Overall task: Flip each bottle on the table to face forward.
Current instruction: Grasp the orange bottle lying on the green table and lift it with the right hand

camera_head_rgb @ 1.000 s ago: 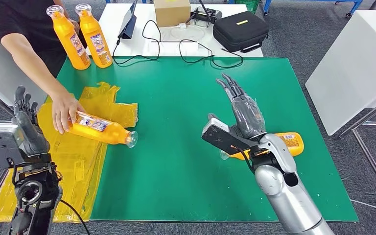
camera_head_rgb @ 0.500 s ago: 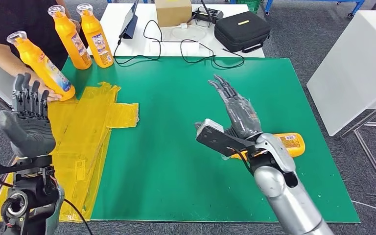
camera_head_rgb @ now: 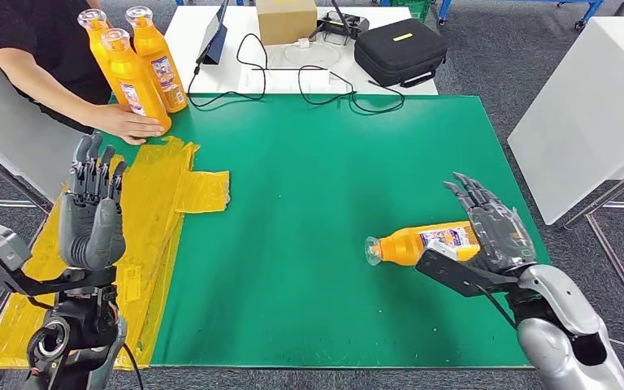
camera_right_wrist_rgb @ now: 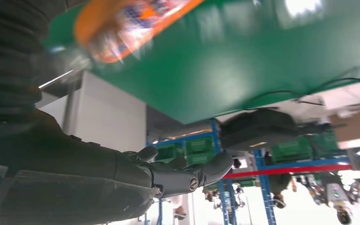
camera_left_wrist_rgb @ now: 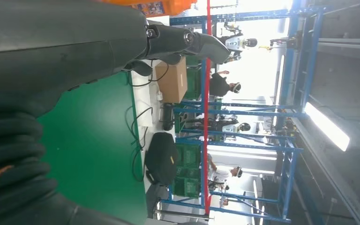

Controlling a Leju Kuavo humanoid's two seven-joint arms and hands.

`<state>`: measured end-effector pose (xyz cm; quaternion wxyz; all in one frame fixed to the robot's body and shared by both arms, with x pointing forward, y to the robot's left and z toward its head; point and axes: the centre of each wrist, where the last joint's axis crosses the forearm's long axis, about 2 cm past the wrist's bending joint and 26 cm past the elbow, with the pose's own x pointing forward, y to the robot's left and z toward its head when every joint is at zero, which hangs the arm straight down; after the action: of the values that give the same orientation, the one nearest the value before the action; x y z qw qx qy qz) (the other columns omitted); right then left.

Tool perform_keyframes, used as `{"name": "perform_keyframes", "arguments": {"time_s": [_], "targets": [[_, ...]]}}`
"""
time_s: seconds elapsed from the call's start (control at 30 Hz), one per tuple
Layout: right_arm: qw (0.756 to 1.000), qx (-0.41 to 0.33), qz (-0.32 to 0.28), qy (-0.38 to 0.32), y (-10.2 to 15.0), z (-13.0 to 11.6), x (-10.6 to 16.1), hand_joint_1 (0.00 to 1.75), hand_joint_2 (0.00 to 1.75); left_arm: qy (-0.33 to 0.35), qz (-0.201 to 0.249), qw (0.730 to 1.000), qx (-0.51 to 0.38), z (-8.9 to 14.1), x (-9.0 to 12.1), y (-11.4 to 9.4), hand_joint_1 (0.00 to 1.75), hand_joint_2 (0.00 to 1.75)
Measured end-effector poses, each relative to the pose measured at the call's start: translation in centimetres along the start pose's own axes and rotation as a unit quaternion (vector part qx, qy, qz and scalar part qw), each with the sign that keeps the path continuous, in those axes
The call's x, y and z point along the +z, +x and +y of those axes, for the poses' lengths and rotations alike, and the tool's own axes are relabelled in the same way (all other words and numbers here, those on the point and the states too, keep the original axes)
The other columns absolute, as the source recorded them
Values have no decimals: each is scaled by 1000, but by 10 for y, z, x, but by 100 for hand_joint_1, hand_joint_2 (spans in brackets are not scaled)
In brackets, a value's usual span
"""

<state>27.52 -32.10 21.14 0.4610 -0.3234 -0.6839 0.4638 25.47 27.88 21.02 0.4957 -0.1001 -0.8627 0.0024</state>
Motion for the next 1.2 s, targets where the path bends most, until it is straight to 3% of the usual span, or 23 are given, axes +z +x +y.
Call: {"name": "perform_keyframes", "arguments": {"time_s": [0.33,0.53,0.7,1.2], "targets": [[999,27,17,28,-22,-9,12,0,175,-7,9,1000,2,-2,-1,-4,0,175],[992,65,36,104,-63,-30,27,0,175,-6,14,1000,11,-1,-5,-7,0,175],[983,93,66,141,-92,-41,24,0,175,-12,14,1000,19,-2,-12,-10,0,175],[970,107,102,195,-119,-29,9,0,175,-14,19,999,24,1,-11,-12,0,175]]}}
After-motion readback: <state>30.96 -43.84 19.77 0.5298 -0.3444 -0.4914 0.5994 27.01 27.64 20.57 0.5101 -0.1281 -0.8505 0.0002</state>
